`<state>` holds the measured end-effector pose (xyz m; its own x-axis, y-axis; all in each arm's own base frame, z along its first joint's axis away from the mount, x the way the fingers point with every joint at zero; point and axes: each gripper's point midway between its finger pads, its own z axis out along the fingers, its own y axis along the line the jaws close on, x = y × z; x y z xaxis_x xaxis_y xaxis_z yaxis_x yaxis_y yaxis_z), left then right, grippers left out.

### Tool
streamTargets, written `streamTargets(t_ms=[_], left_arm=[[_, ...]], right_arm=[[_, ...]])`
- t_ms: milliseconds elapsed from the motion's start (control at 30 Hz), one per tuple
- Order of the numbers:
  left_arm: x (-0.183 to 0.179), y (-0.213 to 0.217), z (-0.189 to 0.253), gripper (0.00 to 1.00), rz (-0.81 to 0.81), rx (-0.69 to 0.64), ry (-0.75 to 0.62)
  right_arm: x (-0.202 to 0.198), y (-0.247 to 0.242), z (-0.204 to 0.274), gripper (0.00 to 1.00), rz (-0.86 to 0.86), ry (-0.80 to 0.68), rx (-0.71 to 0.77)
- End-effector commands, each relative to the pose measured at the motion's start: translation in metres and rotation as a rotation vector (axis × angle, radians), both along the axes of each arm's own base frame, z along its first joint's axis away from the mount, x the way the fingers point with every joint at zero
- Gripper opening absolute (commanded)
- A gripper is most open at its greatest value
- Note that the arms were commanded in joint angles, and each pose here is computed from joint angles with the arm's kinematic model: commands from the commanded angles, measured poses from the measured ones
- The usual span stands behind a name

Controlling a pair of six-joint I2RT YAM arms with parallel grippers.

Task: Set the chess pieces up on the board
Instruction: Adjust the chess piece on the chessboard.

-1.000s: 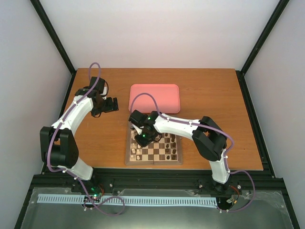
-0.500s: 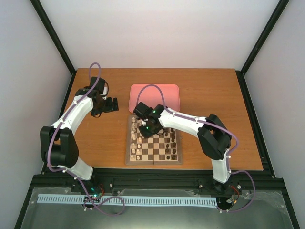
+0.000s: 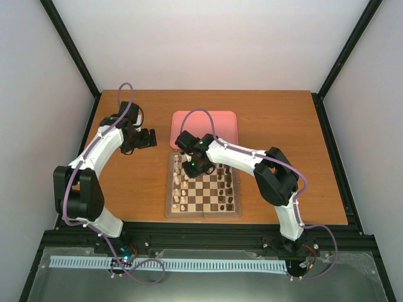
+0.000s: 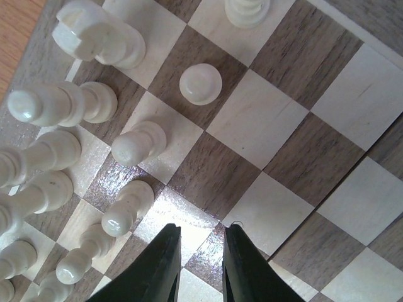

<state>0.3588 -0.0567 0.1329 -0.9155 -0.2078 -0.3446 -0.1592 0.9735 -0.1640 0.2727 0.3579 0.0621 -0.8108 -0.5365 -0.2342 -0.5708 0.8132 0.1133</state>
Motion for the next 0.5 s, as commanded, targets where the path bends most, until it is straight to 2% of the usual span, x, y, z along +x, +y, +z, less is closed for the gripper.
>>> streamTargets(t_ms=[0,467], left_arm=[[0.0077,-0.0013,0.0081,1.00,-0.011,0.008,-0.025],[0.0077,-0.0010,0.0090,1.00,-0.013,0.010,-0.027]], right_arm=[[0.0026,0.0020,-0.0016,0.21,-0.001,0.008,-0.004],[-0.0001,0.0118,-0.0062,0.21,0.020,0.043,0.016]])
